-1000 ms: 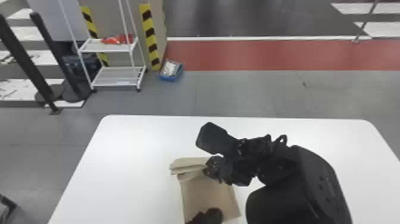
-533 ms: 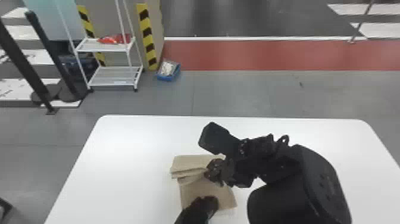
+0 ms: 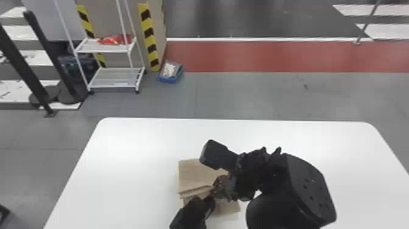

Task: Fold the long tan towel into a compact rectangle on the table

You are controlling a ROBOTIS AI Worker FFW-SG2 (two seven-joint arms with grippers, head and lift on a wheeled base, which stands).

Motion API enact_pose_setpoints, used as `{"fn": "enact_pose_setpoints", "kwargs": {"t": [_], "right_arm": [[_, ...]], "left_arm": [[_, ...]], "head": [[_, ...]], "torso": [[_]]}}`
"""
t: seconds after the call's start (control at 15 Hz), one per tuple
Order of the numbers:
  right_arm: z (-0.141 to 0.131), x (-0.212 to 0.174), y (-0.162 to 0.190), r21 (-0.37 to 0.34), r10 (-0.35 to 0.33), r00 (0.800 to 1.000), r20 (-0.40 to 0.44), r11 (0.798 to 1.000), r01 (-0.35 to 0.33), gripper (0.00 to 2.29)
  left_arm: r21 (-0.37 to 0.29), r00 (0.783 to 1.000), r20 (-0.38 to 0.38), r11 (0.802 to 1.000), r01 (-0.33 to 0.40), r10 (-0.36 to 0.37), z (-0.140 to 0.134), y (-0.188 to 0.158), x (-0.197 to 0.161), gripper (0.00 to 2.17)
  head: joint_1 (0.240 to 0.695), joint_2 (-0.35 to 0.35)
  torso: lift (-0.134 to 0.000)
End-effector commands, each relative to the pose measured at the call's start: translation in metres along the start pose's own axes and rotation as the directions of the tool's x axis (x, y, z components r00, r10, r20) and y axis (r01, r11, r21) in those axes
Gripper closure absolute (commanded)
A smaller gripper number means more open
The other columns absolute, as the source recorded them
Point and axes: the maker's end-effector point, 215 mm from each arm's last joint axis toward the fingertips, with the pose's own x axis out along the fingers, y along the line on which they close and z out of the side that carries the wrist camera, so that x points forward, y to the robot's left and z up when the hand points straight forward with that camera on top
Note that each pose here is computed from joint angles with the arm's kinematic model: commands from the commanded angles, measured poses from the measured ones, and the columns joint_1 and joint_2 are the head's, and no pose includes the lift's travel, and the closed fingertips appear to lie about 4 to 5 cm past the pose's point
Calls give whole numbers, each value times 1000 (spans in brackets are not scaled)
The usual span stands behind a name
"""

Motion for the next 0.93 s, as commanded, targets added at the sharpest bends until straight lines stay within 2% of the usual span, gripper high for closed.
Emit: {"fn": "enact_pose_setpoints", "kwargs": {"t": [0.0, 0.2, 0.4, 0.53, 0.6, 0.67, 0.87], "right_arm": [[-4, 8, 9, -1, 23, 1000, -13, 1000, -23, 1359], [-21, 17, 3, 19, 19, 999, -46, 1000, -18, 1359], [-30, 24, -2, 16, 8, 998, -60, 1000, -7, 1355], [-31, 29, -1, 9, 10, 998, -66, 1000, -10, 1355], [-30, 31, 0, -1, 6, 997, -71, 1000, -6, 1355], [-30, 34, 1, -5, 7, 997, -74, 1000, -8, 1355], [-31, 38, 0, -11, 8, 996, -87, 1000, -9, 1355]], "left_arm": [[2, 1000, -2, 1000, -9, 9, -2, 6, 0, 1899], [5, 1000, 5, 1000, -8, 8, 1, 7, -4, 1899], [7, 1000, -11, 1000, -10, 10, -1, 15, -27, 1895], [7, 999, -21, 999, -44, 44, -7, 33, -48, 1895], [8, 999, -7, 999, -50, 50, 0, 36, -52, 1895], [9, 997, -15, 997, -82, 82, -8, 56, -66, 1895], [1, 991, 10, 991, -131, 131, -2, 84, -84, 1895]], "head": [[695, 49], [695, 58], [695, 47], [695, 55], [695, 73], [695, 86], [695, 130]], "torso": [[0], [0], [0], [0], [0], [0], [0]]}}
